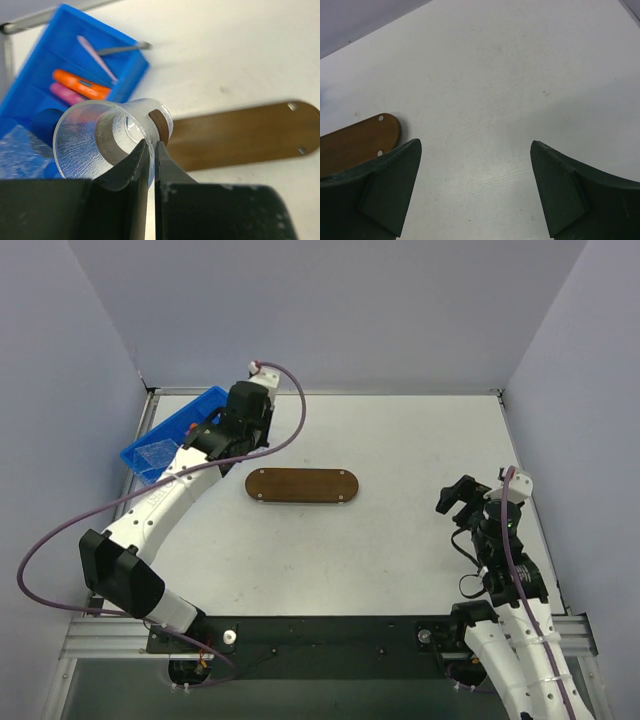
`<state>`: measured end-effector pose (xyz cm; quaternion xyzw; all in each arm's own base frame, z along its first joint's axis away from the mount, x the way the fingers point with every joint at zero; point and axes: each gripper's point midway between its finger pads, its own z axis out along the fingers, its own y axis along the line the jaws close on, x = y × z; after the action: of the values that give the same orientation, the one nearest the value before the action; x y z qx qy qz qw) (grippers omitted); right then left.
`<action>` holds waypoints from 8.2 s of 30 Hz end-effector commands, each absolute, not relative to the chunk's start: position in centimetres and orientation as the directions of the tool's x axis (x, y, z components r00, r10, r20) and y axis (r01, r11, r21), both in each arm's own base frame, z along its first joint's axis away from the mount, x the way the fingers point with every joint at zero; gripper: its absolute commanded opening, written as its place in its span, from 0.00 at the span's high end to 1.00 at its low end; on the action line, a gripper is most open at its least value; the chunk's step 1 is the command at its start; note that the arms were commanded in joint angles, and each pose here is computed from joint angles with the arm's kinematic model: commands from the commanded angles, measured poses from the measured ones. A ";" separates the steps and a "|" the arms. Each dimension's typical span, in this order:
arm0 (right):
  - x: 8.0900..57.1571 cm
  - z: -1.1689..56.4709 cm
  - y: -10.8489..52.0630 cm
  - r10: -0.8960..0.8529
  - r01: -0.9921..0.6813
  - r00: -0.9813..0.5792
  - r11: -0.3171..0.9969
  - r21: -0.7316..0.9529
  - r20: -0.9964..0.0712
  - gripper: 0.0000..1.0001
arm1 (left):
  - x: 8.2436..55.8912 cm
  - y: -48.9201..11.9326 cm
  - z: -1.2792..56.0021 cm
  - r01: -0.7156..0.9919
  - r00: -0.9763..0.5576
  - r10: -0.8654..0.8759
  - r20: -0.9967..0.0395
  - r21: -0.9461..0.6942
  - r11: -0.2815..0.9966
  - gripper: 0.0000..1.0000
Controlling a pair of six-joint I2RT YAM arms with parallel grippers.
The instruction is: Prepare toiletry sets of a toothbrush and toothpaste on the tray
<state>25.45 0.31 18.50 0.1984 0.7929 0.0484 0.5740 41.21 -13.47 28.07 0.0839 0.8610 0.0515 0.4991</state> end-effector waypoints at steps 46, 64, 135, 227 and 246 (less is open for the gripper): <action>26.4 17.2 25.7 0.189 -0.213 -0.798 0.800 0.561 -0.572 0.51 | 23.4 -34.6 21.3 0.870 -0.103 0.541 -0.835 0.188 0.456 1.00; 26.7 13.7 27.2 0.093 -0.227 -0.835 0.841 0.492 -0.543 0.87 | 22.5 -35.6 20.1 0.870 -0.085 0.566 -0.820 0.215 0.443 1.00; 25.0 17.3 21.4 -0.260 -0.563 -0.565 0.815 0.136 -0.784 1.00 | 23.2 -37.2 19.1 0.829 -0.492 0.418 -0.764 -0.265 0.492 0.73; 27.7 17.3 27.2 0.111 -0.216 -0.645 0.923 0.320 -0.756 1.00 | 25.5 -29.1 25.7 0.438 -0.383 -0.260 -0.886 -0.422 0.794 0.42; 31.7 19.8 25.1 -0.265 -0.586 -0.664 0.766 0.265 -0.699 1.00 | 28.4 -19.7 35.2 0.426 0.011 -0.277 -0.961 -0.246 0.871 0.08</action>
<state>31.11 23.95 18.26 -0.1685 0.9021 0.2234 0.3285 27.07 -21.55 32.46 0.0585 0.6877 -0.2659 0.6730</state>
